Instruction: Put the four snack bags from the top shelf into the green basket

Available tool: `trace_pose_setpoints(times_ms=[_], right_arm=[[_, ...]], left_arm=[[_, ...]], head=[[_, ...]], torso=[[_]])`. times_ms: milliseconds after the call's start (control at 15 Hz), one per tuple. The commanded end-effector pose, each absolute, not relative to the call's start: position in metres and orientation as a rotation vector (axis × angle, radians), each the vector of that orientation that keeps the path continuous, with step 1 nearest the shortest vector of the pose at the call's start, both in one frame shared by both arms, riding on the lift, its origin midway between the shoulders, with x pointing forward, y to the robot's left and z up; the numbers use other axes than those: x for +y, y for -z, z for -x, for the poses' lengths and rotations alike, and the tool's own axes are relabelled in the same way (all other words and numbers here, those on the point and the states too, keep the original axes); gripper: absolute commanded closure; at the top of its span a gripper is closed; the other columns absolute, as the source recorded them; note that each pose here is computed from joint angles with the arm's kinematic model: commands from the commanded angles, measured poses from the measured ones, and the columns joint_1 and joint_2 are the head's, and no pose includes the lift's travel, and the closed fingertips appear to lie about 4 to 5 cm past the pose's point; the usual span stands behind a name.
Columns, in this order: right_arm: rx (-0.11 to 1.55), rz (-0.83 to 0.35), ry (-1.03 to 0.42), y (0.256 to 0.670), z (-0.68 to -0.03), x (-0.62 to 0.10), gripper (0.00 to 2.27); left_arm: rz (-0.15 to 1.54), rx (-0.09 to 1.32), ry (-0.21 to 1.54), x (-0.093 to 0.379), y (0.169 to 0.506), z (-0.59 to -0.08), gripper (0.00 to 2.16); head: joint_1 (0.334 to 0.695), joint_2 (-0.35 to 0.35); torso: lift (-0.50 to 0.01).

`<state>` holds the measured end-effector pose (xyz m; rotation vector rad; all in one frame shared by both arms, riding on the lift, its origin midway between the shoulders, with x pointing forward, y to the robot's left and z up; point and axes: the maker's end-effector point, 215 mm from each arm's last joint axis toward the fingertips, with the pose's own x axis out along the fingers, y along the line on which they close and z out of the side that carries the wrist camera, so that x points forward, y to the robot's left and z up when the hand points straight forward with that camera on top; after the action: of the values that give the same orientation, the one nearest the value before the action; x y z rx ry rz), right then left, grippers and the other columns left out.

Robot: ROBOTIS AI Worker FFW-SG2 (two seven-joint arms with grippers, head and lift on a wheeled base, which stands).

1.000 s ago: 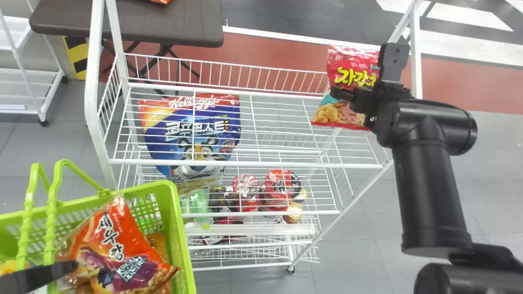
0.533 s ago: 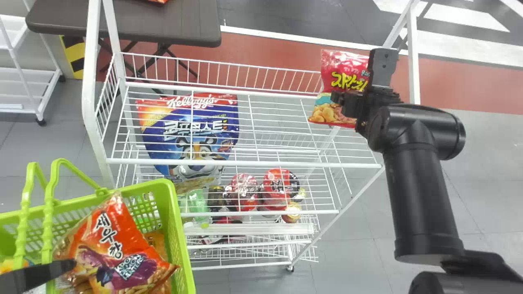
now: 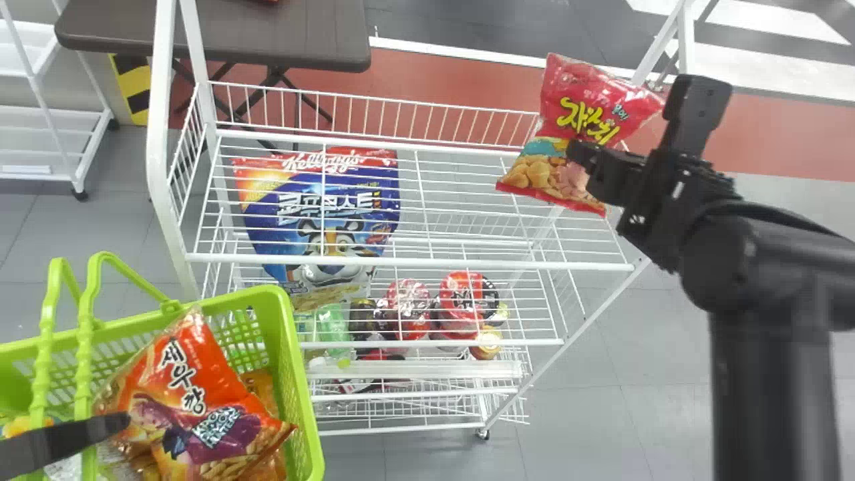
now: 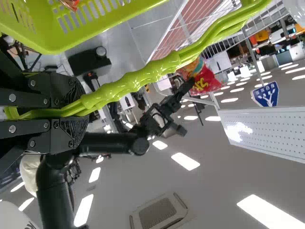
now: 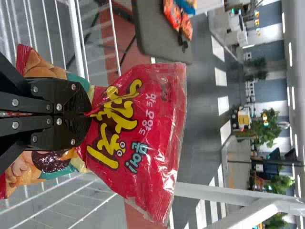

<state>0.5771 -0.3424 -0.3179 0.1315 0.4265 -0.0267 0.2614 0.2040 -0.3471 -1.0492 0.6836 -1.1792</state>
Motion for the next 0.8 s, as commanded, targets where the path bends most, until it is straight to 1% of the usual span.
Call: trace_pose_setpoints(times_ms=[0,267,333,400,600,667,733], right_arm=[[0.506,-0.165,-0.129,0.315,-0.524,-0.285,2.25],[0.622,-0.184,-0.412,0.323,-0.448,-0.165,2.25],[0.650,-0.215,-0.496,0.323,-0.430,-0.135,2.25],[0.673,-0.236,-0.561,0.323,-0.415,-0.113,2.25],[0.697,-0.239,-0.703,0.316,-0.383,-0.058,2.25],[0.693,-0.244,-0.756,0.310,-0.374,-0.036,2.25],[0.680,-0.247,-0.793,0.301,-0.368,-0.020,2.25]], left_arm=[[1.061,0.669,1.162,0.213,0.344,-0.259,2.15],[1.051,0.658,1.183,0.205,0.339,-0.261,2.15],[1.046,0.650,1.189,0.203,0.336,-0.262,2.15],[1.045,0.653,1.200,0.199,0.335,-0.262,2.15],[1.019,0.652,1.236,0.187,0.324,-0.263,2.15],[1.010,0.660,1.236,0.184,0.323,-0.262,2.15],[1.002,0.661,1.239,0.182,0.323,-0.263,2.15]], head=[[0.695,-0.199],[0.695,-0.063],[0.695,-0.026],[0.695,0.038],[0.695,0.140],[0.695,0.192],[0.695,0.218]], torso=[[0.000],[0.000],[0.000],[0.000],[0.000],[0.000],[0.000]])
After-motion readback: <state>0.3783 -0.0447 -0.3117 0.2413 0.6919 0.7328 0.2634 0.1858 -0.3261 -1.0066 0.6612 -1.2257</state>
